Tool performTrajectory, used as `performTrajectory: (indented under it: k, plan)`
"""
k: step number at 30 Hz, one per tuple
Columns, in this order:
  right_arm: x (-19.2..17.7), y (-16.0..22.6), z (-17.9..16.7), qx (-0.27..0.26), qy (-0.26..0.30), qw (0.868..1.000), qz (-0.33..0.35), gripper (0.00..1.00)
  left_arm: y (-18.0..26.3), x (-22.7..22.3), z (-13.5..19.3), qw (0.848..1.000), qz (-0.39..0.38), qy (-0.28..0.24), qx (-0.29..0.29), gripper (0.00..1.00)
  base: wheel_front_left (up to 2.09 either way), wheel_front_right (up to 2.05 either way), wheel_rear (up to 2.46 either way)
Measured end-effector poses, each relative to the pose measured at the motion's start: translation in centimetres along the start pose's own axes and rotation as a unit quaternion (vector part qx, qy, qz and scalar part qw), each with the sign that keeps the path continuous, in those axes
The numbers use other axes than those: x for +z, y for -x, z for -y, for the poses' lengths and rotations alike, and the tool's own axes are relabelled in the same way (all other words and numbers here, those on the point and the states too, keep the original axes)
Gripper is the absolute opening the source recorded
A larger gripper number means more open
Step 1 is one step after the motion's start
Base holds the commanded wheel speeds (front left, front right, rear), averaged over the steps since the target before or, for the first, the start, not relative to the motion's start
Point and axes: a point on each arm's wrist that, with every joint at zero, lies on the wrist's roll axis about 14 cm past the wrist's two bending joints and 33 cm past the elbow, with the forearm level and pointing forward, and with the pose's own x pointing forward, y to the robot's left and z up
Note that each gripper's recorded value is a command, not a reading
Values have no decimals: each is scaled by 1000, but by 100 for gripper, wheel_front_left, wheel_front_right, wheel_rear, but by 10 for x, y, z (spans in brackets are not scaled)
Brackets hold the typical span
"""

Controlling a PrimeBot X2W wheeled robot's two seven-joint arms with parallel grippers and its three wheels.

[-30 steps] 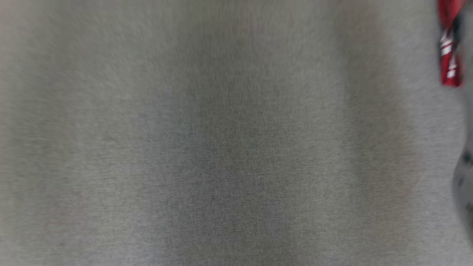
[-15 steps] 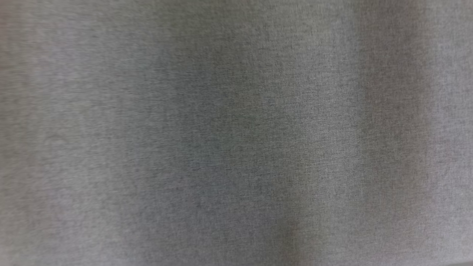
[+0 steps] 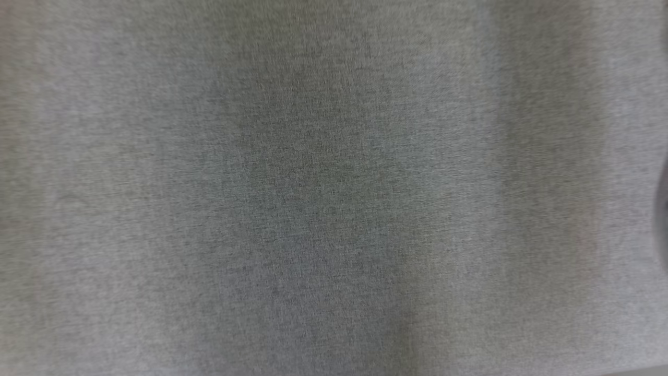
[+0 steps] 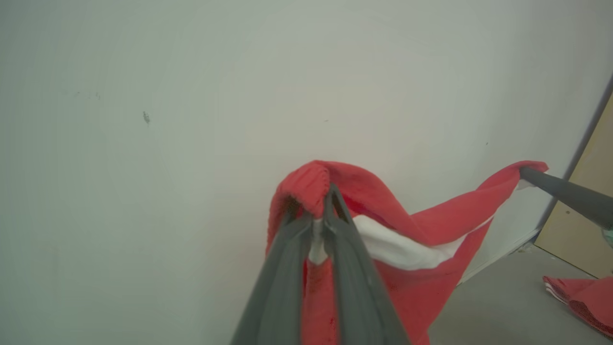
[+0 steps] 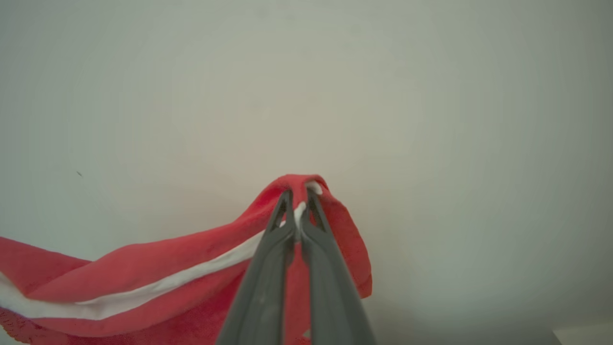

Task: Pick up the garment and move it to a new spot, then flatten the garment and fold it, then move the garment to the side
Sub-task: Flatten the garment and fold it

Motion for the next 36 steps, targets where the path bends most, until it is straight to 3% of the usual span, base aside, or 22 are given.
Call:
performTrajectory:
  k: [13,26,36]
  plan:
    - [-70,125,-2,9,-67,993,-94,0,116,-36,26,994,-41,90,44,0,0,0,0]
    - [-116,307,2,-45,-136,973,-181,0,275,-79,133,979,-131,144,65,0,0,0,0]
    - [-135,418,-21,-88,-171,953,-235,0,352,-84,184,969,-167,166,79,0,0,0,0]
